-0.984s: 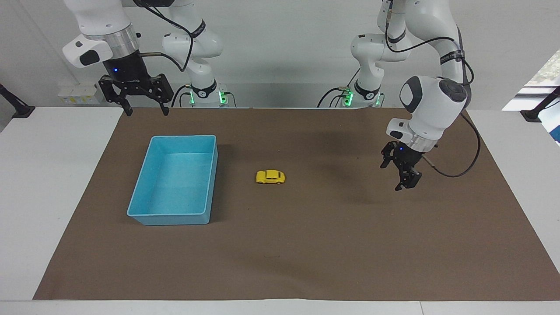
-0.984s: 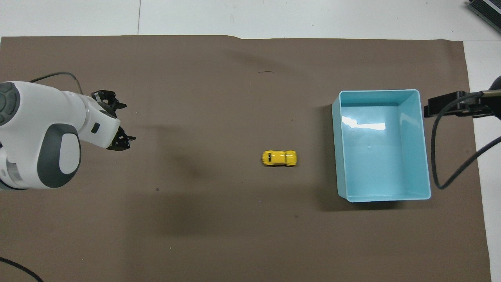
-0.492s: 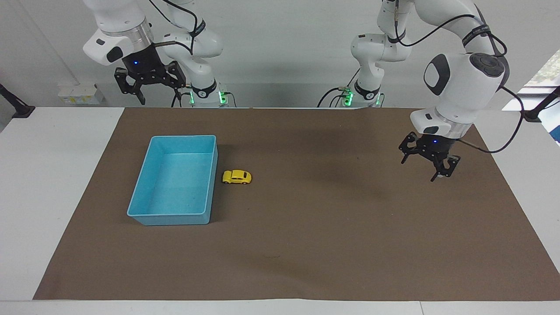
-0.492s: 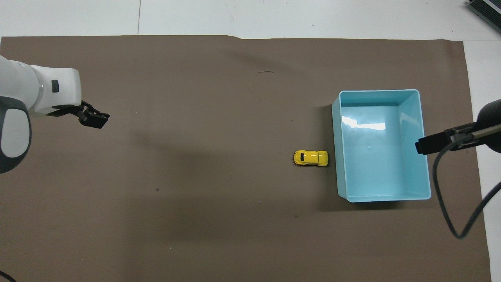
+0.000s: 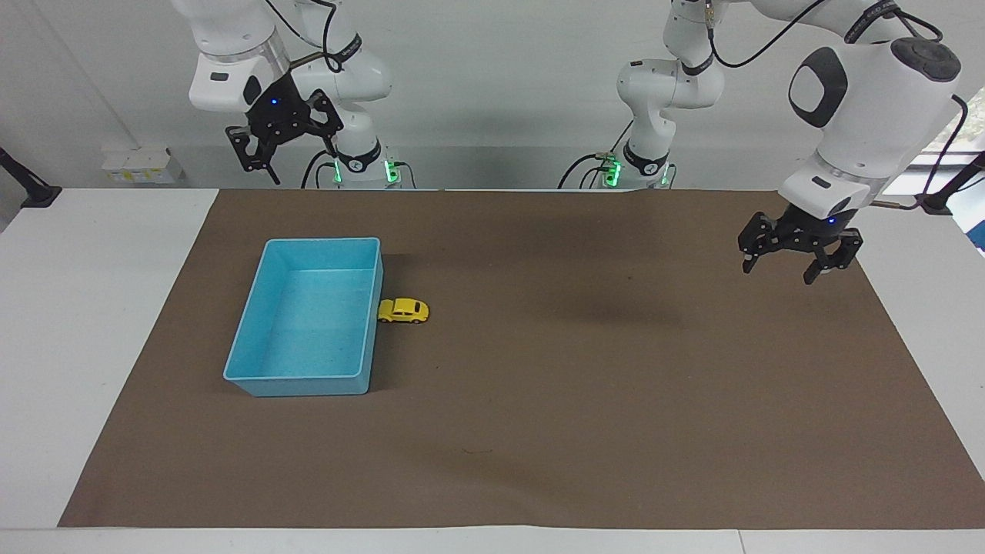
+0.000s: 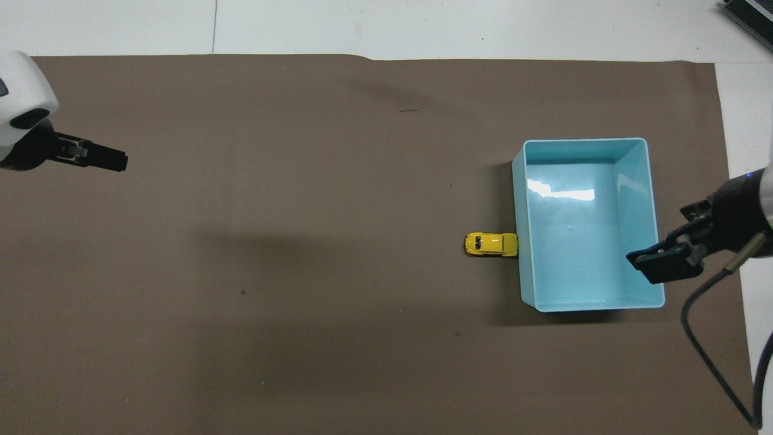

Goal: Wind up and store yellow beetle car
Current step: 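Retract the left gripper while the right gripper reaches toward the car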

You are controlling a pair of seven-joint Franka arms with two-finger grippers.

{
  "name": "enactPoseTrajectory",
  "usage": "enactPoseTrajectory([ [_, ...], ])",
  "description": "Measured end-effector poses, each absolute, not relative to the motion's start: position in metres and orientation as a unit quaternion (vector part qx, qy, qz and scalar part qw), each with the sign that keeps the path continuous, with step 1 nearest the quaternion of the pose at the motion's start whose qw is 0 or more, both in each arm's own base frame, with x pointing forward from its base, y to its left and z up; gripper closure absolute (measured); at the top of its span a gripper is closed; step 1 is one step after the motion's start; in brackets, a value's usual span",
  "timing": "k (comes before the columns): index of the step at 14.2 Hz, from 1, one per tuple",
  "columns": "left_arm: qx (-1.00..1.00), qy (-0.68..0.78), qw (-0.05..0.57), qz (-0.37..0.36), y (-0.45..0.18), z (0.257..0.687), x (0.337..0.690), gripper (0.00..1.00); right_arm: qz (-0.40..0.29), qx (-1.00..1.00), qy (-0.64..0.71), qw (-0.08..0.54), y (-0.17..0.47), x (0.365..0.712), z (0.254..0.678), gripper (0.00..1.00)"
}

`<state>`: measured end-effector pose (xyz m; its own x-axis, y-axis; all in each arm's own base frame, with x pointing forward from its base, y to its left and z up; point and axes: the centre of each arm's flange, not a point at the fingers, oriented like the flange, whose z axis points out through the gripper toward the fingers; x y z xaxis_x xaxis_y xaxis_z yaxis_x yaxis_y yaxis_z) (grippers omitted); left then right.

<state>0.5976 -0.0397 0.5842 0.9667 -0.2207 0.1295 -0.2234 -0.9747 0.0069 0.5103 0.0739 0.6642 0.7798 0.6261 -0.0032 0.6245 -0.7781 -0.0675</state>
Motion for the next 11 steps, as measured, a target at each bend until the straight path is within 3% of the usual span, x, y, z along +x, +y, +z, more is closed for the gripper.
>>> enactPoseTrajectory([
  [6,0.996,-0.085,0.016,0.010,-0.045,0.625,0.553,0.00,-0.007,-0.896,-0.442,0.027,0.116,0.515,0.638,0.00],
  [11,0.996,-0.083,0.015,-0.003,-0.044,0.645,0.545,0.00,-0.001,-0.855,-0.518,0.029,0.139,0.522,0.579,0.00],
])
